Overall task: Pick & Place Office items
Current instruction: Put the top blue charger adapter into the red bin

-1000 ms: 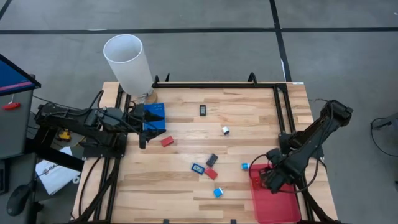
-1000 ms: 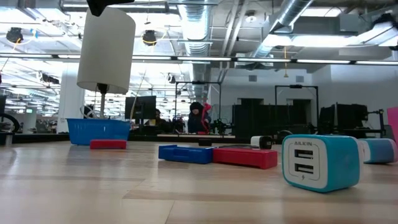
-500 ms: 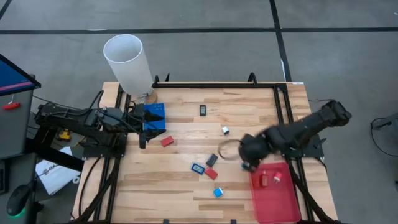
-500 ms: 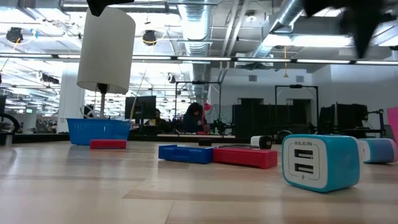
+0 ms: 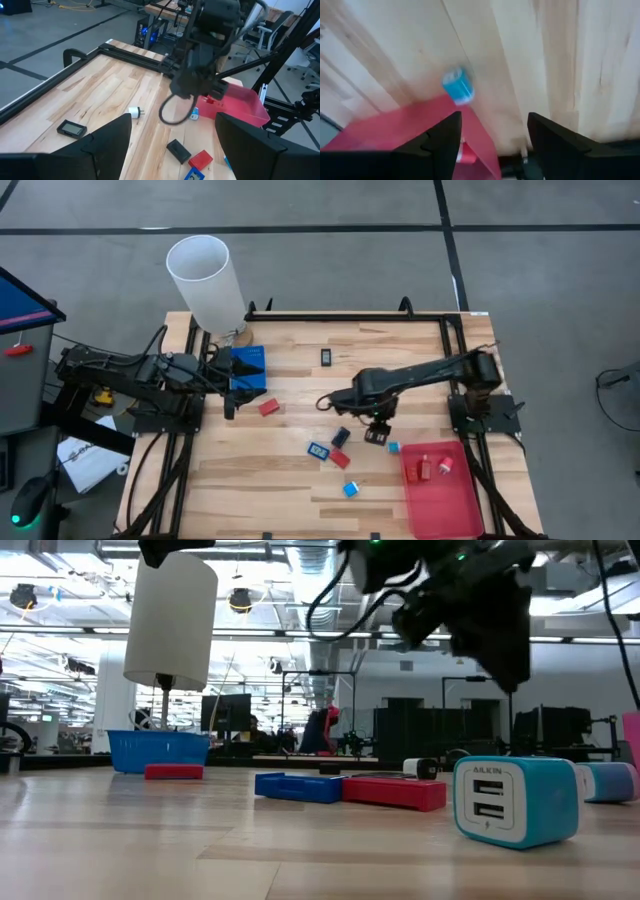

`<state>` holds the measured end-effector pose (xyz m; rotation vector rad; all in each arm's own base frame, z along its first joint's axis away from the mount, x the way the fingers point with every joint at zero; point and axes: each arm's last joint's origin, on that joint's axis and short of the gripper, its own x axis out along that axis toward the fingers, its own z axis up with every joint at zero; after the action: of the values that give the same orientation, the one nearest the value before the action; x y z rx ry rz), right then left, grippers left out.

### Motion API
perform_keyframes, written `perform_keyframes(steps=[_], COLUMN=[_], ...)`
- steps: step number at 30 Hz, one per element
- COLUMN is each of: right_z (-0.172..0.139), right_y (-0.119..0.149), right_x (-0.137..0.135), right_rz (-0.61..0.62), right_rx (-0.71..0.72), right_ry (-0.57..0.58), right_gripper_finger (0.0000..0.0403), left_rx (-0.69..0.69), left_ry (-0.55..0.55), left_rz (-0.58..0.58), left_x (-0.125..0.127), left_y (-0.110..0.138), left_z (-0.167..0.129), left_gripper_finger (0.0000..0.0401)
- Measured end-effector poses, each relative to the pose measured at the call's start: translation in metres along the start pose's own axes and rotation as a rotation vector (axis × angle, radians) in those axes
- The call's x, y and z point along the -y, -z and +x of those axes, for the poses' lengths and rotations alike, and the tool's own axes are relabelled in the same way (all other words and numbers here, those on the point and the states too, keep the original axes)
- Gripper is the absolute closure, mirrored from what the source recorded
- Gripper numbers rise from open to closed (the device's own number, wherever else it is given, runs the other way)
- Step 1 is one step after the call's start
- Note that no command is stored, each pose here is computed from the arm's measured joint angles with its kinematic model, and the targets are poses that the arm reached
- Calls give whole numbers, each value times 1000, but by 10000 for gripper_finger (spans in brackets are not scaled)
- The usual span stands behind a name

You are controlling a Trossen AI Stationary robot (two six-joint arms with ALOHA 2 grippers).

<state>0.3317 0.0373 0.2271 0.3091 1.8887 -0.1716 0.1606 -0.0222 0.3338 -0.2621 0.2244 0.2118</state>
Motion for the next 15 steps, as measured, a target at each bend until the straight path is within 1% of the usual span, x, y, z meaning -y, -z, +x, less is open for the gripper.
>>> perform_keyframes(steps=[4,9,11,15], right_z=[0,14,20,30], right_y=[-13,-17,-17,-18], right_x=[-5,-11,-16,-28], right_rz=[22,50,39,2], right_rx=[29,-11,-47,-61], right_ry=[-9,8,-2,-11], right_gripper_finger=[175,154,145,131], left_rx=[-2,-2,-1,-2], left_ry=[-1,-1,0,4], left_rz=[-2,5,15,21], left_x=[0,0,0,0], left_y=[0,0,0,0], left_z=[0,0,0,0], left_gripper_finger=[117,117,117,117])
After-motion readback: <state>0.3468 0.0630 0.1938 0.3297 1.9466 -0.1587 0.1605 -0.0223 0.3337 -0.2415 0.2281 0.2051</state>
